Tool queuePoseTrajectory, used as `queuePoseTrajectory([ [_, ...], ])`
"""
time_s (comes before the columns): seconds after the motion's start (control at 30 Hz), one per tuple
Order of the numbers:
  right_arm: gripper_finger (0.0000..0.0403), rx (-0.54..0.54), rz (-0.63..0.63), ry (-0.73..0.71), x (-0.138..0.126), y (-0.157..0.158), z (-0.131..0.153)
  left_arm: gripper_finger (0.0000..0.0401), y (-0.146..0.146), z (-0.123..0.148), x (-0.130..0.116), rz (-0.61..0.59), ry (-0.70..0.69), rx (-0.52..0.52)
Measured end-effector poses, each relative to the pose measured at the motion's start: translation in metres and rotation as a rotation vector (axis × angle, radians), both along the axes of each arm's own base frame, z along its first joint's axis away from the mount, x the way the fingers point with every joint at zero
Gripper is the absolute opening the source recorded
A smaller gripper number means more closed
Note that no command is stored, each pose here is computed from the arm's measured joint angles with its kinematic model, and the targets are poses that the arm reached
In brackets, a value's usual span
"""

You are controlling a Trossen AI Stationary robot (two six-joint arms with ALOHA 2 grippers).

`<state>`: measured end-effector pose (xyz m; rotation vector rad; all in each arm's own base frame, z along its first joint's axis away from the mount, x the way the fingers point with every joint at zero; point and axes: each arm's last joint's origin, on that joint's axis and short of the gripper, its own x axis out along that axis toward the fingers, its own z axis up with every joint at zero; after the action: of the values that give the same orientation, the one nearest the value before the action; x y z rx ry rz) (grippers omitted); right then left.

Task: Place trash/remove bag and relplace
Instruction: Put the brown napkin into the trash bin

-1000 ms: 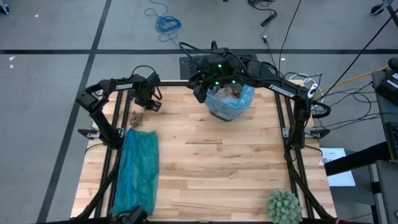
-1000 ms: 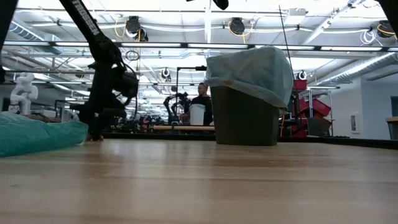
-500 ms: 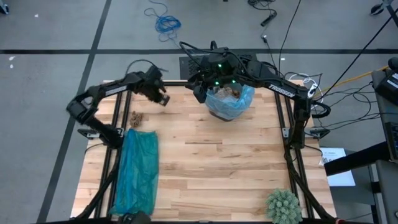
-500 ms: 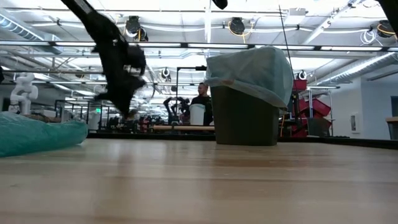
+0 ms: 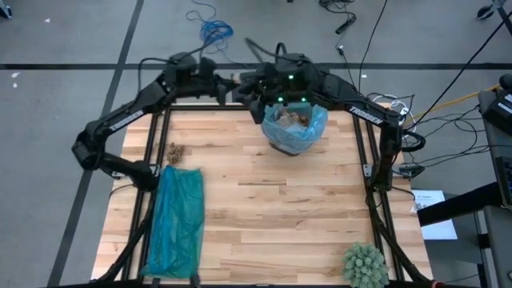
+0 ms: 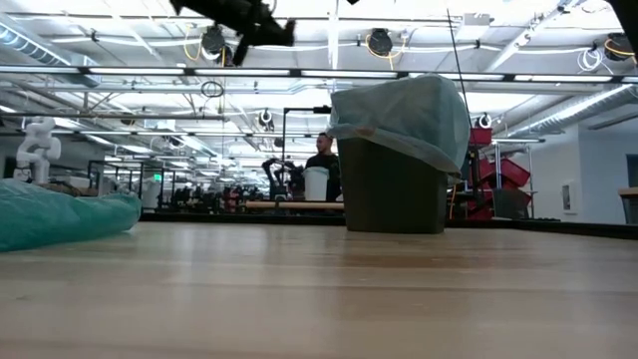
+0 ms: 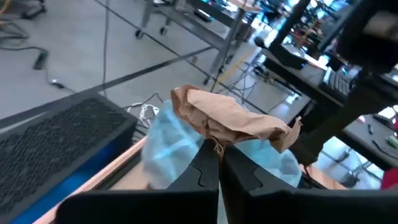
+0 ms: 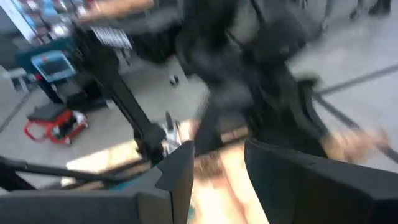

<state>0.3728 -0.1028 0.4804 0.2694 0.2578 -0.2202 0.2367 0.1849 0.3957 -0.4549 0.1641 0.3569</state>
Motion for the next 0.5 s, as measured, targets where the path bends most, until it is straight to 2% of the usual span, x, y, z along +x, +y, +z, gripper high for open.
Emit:
queuePoseTrajectory([
  [0.13,0.0136,-0.03,-0.019,-0.09,-0.014,0.002,0.019,0.0004,0.004,-0.006,0.024,-0.072,0.014,-0.019],
  [0.23,0.0134,-0.023,-0.136,-0.078,-0.029,0.002,0.027,0.0004,0.004,-0.012,0.038,-0.122,0.03,-0.042],
  [0.37,0.0114,0.104,-0.277,0.094,-0.059,-0.005,0.019,0.0003,0.003,-0.011,0.047,-0.148,0.027,-0.042],
  [0.5,0.0077,0.195,-0.343,0.271,-0.084,-0.006,0.009,0.0003,0.003,-0.002,0.049,-0.149,0.004,-0.022],
])
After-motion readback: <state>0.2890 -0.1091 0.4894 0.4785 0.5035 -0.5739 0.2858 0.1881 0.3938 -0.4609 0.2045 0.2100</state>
